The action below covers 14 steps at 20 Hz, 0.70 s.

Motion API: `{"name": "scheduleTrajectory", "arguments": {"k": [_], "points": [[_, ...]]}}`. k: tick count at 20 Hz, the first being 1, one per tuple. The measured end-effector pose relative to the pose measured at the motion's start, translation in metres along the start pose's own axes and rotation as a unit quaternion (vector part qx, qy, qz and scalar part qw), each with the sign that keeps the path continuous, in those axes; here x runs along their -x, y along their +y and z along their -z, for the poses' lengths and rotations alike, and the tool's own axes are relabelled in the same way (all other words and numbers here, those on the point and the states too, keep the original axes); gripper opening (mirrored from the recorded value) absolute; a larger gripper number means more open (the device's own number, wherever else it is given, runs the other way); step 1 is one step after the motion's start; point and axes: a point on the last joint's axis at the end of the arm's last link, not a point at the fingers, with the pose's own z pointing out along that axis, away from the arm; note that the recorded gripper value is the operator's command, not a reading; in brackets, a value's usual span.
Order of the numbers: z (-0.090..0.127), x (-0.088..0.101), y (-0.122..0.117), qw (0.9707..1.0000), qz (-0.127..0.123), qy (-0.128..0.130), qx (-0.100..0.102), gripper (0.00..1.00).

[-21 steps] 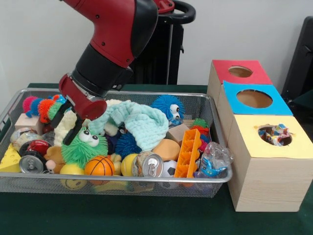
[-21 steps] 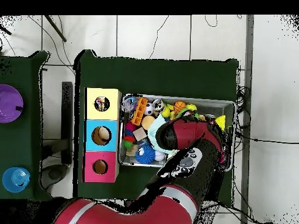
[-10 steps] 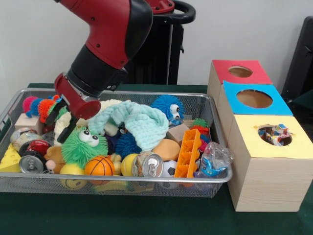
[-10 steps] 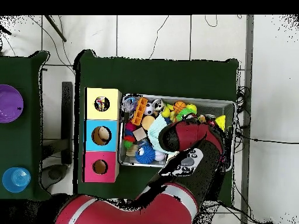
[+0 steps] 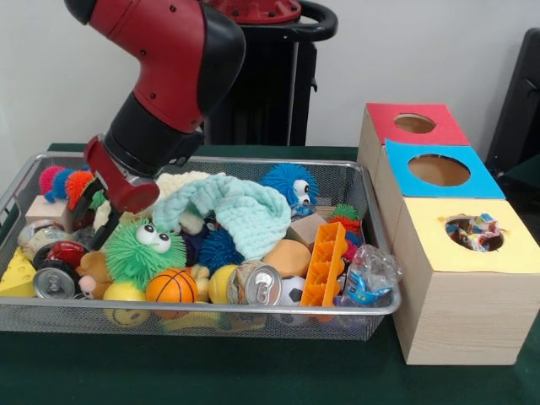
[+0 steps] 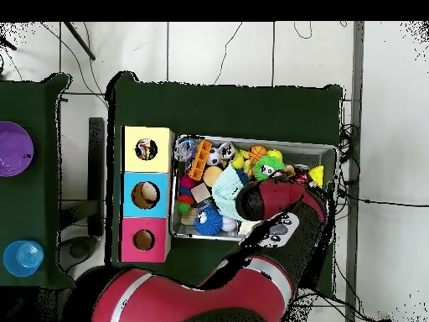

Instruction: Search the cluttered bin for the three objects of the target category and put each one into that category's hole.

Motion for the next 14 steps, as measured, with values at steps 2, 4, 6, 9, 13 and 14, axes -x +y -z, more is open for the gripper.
{"name": "scheduleTrajectory", "arguments": {"k": [2, 4, 6, 9, 13, 14], "points": [[-0.007, -0.006, -0.004, 1.0, 0.001, 0.006, -0.005, 1.0], [-0.013, -0.015, -0.01, 0.9998, 0.004, 0.014, -0.012, 1.0], [-0.018, -0.028, -0.016, 0.9995, 0.008, 0.024, -0.021, 1.0], [-0.022, -0.043, -0.023, 0.9989, 0.014, 0.034, -0.03, 1.0], [-0.025, -0.063, -0.031, 0.9978, 0.024, 0.047, -0.041, 1.0], [-0.025, -0.067, -0.031, 0.9976, 0.026, 0.048, -0.042, 1.0]]}}
